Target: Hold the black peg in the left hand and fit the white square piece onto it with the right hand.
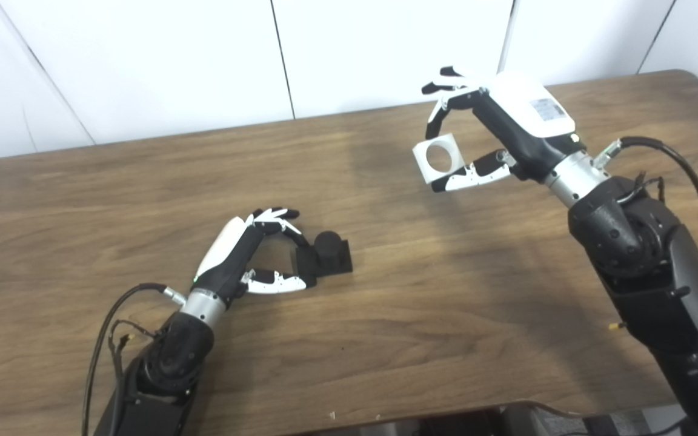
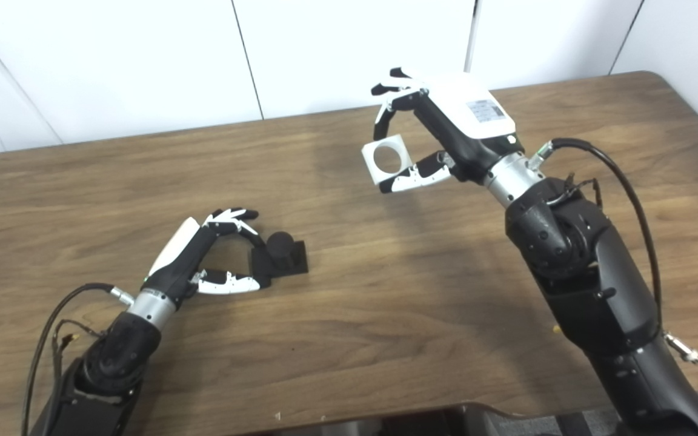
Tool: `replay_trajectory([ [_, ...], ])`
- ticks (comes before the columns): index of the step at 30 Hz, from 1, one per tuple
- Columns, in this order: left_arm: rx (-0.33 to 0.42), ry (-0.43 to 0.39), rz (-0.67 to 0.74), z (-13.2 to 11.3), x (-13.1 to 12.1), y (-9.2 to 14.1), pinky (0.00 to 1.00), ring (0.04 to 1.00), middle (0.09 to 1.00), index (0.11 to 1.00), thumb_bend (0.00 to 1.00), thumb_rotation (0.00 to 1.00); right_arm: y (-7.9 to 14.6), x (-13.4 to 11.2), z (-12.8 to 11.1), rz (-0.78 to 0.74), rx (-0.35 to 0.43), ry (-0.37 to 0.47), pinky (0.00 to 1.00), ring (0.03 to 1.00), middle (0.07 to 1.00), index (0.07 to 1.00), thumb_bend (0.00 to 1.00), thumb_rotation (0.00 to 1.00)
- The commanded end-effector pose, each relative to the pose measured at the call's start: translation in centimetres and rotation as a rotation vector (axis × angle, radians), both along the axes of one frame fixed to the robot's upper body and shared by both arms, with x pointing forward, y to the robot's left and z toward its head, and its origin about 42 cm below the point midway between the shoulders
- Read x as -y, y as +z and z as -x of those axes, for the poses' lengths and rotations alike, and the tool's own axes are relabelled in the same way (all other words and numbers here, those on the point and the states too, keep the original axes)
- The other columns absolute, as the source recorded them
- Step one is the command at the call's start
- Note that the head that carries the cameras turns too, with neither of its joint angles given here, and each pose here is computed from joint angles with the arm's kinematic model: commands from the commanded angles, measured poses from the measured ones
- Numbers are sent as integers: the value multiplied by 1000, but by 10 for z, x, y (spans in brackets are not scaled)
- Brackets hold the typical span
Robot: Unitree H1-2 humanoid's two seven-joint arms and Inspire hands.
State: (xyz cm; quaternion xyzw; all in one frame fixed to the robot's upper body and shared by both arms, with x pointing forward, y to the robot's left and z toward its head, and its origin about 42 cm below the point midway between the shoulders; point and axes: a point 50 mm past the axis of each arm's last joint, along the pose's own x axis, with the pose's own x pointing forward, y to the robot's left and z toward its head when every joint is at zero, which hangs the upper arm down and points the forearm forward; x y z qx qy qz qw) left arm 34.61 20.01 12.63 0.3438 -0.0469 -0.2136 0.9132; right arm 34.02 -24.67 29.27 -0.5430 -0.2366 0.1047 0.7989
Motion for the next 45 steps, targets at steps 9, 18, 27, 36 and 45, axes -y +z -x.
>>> replay_trajectory([
  [9, -109, -25, -34, 5, 12, -21, 1000, 959, 877, 485, 518, 81, 18, -27, 9, -16, 46, 57, 940, 944, 824, 480, 517, 145],
  [18, -108, -22, -37, 4, 15, -21, 1000, 956, 876, 484, 518, 83, 12, -48, 15, -49, 15, 118, 931, 931, 827, 479, 517, 144],
  [27, -117, -23, -37, 3, 19, -22, 1000, 960, 879, 484, 518, 84, -4, -66, 17, -41, -31, 151, 882, 921, 829, 480, 515, 147],
  [36, -115, -23, -33, 4, 22, -22, 1000, 959, 878, 484, 519, 84, -15, -76, 13, -28, -84, 169, 908, 923, 834, 480, 516, 146],
  [45, -118, -25, -27, 5, 24, -22, 1000, 964, 880, 485, 519, 83, -25, -86, 5, -12, -120, 184, 889, 912, 826, 480, 516, 147],
])
